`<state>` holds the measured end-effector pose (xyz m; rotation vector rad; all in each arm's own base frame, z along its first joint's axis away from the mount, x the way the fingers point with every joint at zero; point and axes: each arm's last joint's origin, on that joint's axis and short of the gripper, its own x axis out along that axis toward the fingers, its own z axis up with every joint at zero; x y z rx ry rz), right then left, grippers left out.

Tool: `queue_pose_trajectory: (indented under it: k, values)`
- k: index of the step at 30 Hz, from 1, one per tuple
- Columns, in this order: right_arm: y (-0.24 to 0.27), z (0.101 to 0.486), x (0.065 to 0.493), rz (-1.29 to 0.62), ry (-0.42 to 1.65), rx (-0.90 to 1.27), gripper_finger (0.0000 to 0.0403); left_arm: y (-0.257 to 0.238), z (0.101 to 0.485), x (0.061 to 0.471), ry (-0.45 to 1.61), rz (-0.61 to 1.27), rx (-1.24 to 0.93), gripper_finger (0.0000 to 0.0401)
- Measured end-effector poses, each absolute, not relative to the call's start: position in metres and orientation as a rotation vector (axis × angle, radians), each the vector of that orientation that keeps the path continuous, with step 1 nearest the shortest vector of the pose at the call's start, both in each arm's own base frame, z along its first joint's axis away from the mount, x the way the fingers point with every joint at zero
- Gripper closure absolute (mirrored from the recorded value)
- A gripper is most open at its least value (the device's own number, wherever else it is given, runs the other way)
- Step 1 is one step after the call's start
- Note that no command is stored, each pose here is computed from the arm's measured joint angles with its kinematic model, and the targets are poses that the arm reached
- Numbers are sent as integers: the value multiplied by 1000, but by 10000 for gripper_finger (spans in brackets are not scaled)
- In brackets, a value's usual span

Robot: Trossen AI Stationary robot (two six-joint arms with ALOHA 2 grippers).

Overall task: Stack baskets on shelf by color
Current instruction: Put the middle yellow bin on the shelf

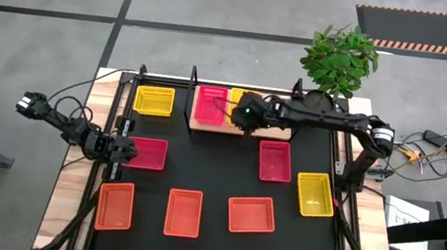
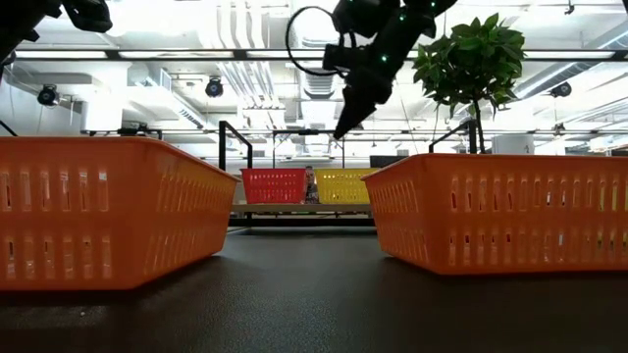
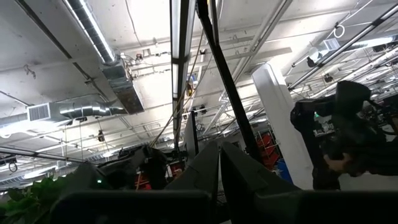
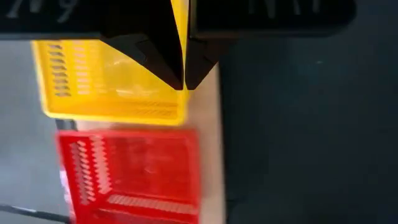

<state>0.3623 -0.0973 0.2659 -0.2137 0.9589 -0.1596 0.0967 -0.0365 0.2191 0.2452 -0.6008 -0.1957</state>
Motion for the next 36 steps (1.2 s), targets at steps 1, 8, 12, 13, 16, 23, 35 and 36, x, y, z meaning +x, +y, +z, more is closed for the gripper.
queue_pose_trajectory:
  k: [1, 8, 12, 13, 16, 23, 35, 36]
  values:
    - [-94, 264, 363, -151, 963, -216, 394, -37, 219, 97, -601, -196, 245, 400]
    - [-89, 257, 360, -137, 1024, -194, 394, -37, 219, 97, -601, -196, 245, 400]
    - [-88, 250, 357, -131, 1062, -186, 394, -37, 219, 97, -601, -196, 245, 400]
    - [-88, 249, 356, -130, 1071, -185, 394, -37, 219, 97, -601, -196, 245, 400]
    - [-87, 244, 354, -131, 1087, -175, 394, -37, 219, 97, -601, -196, 245, 400]
    - [-92, 242, 352, -141, 1095, -167, 394, -37, 219, 97, -602, -196, 244, 400]
    - [-102, 226, 343, -214, 1155, -173, 394, -36, 220, 96, -609, -194, 242, 400]
    - [-103, 226, 342, -213, 1162, -173, 394, -36, 220, 96, -608, -194, 242, 400]
